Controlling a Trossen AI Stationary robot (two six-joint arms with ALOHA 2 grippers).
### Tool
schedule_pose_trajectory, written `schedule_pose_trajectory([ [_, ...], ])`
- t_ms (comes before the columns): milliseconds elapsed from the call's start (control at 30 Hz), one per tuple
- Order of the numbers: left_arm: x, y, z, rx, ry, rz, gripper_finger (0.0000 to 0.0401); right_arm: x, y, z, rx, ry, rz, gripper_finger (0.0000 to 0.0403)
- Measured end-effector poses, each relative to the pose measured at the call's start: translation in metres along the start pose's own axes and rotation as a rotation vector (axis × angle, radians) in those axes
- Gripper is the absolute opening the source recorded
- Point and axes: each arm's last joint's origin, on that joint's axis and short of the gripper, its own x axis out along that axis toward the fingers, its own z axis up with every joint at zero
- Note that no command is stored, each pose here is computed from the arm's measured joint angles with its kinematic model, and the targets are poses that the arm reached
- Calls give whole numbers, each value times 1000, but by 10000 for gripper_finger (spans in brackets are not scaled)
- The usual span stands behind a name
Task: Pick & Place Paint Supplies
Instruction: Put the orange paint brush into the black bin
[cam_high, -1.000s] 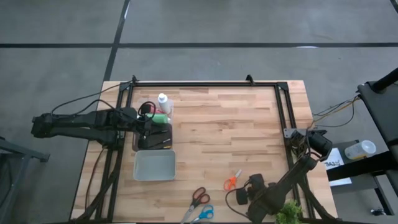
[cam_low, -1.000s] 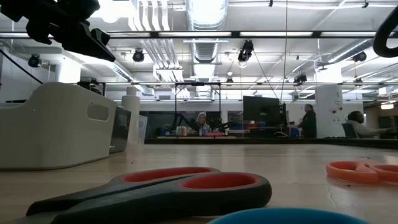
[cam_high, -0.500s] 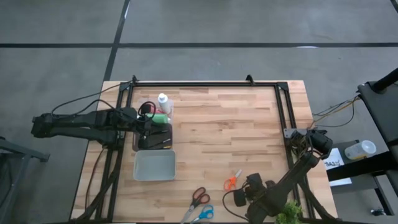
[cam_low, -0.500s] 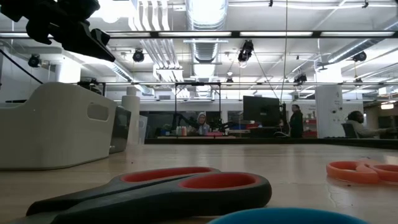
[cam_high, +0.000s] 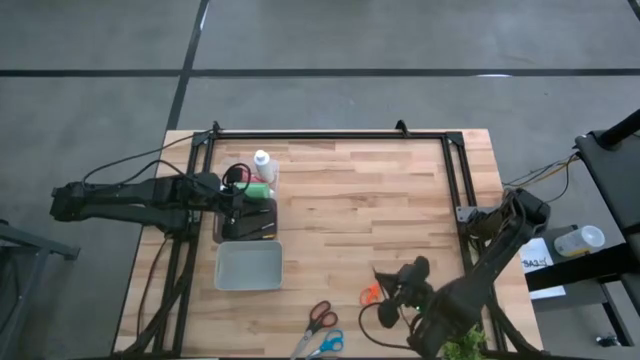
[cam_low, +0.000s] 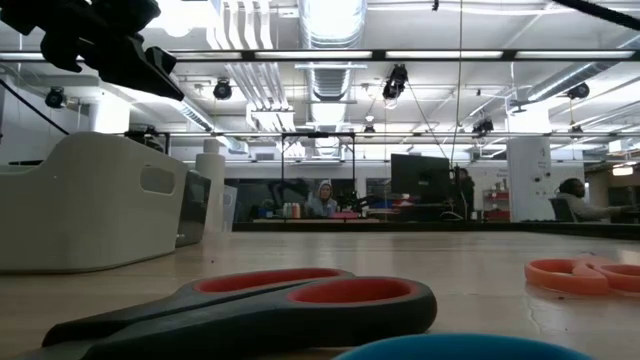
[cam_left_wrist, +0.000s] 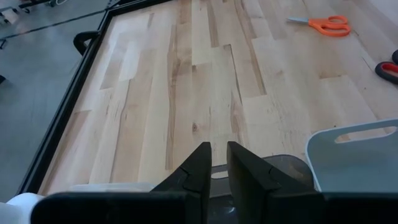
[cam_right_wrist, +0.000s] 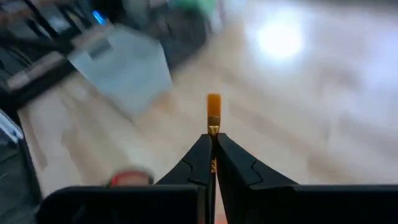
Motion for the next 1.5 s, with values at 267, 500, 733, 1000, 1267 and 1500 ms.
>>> schedule_pose_trajectory([
  [267, 0, 0, 0, 0, 3, -1, 58, -10, -1, 27, -223, -421, 3, 12],
  [500, 0, 0, 0, 0, 4, -1, 58, -7, -8, 55, -312, -495, -77, 12],
  [733, 0, 0, 0, 0, 4, -1, 58, 16, -19, 87, -314, -507, -200, 12],
  [1000, 0, 0, 0, 0, 4, -1, 58, 72, -35, 120, -283, -470, -407, 12],
  [1267, 0, 0, 0, 0, 4, -1, 58, 113, -34, 135, -244, -262, -372, 12],
  [1500, 0, 0, 0, 0, 4, -1, 58, 143, 9, 123, -492, -212, -38, 12],
])
